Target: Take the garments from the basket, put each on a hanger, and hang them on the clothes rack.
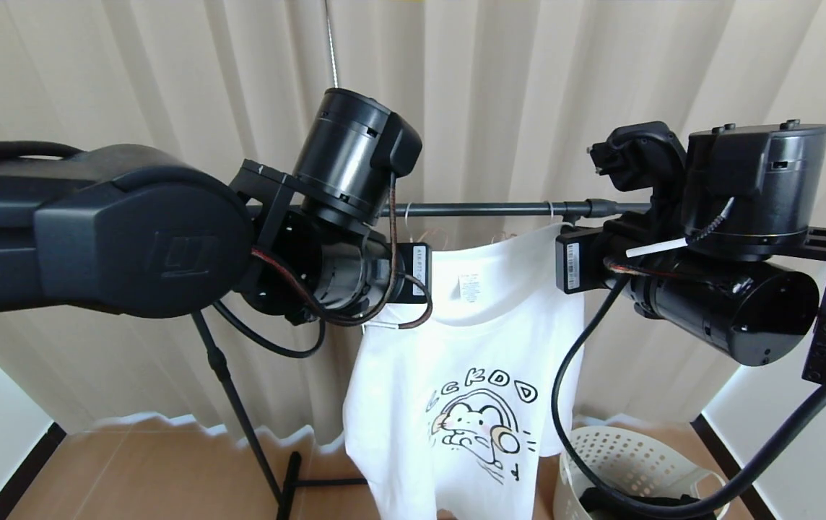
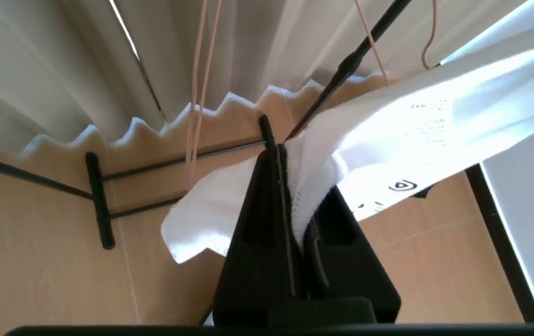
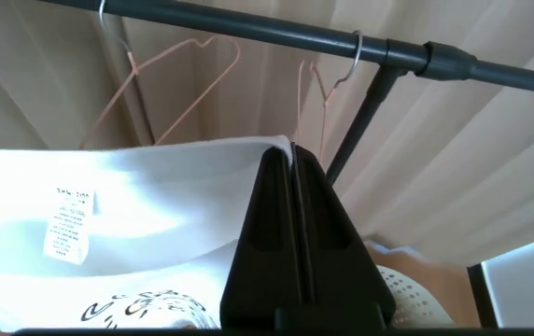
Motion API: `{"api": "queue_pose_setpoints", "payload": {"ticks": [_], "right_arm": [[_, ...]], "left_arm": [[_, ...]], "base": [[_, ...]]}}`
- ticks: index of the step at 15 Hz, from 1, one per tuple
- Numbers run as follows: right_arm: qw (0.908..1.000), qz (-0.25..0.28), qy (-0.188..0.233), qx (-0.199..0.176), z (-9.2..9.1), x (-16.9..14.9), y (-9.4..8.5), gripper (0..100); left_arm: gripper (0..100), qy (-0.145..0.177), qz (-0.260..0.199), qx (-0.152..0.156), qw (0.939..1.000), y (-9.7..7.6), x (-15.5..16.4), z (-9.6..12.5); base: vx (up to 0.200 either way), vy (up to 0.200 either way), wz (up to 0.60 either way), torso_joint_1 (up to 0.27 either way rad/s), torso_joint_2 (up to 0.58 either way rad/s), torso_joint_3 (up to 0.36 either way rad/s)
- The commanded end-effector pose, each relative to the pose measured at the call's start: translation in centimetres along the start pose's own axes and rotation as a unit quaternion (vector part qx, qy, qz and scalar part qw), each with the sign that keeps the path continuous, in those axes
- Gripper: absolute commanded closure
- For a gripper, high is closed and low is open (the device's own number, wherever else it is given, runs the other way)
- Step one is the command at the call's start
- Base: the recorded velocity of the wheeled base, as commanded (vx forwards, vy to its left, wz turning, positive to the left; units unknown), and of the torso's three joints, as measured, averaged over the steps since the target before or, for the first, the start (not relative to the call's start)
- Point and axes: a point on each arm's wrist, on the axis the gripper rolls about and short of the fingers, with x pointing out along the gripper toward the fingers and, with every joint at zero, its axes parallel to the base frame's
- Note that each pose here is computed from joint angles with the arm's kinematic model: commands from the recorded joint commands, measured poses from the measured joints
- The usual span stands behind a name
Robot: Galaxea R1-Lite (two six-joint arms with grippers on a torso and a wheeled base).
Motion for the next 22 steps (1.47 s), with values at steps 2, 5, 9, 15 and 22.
{"api": "queue_pose_setpoints", "payload": {"ticks": [2, 5, 9, 15, 22], "right_arm": [[1.0000, -0.001, 0.004, -0.003, -0.3, -0.3, -0.2, 100], [0.9998, 0.000, 0.010, -0.020, -0.8, -0.4, -0.3, 100], [0.9997, 0.000, 0.012, -0.021, -1.0, -0.4, -0.3, 100], [0.9995, -0.001, 0.017, -0.025, -1.3, -0.5, -0.4, 100], [0.9974, 0.007, 0.022, -0.069, -2.2, -1.7, -1.1, 0]], "left_arm": [[100, -0.007, 0.001, -0.005, 1.0000, -0.2, 0.9, 0.6], [100, -0.021, -0.004, -0.011, 0.9997, -0.3, 0.5, 1.4], [100, -0.027, -0.006, -0.013, 0.9995, -0.4, 0.3, 1.8], [100, -0.041, -0.013, -0.019, 0.9989, -0.6, -0.2, 2.5], [100, -0.053, -0.007, -0.022, 0.9983, -0.6, -0.5, 2.9]], "base": [[0.000, 0.000, 0.00, 0.000, 0.00, 0.000], [0.000, 0.000, 0.00, 0.000, 0.00, 0.000], [0.000, 0.000, 0.00, 0.000, 0.00, 0.000], [0.000, 0.000, 0.00, 0.000, 0.00, 0.000], [0.000, 0.000, 0.00, 0.000, 0.00, 0.000]]}}
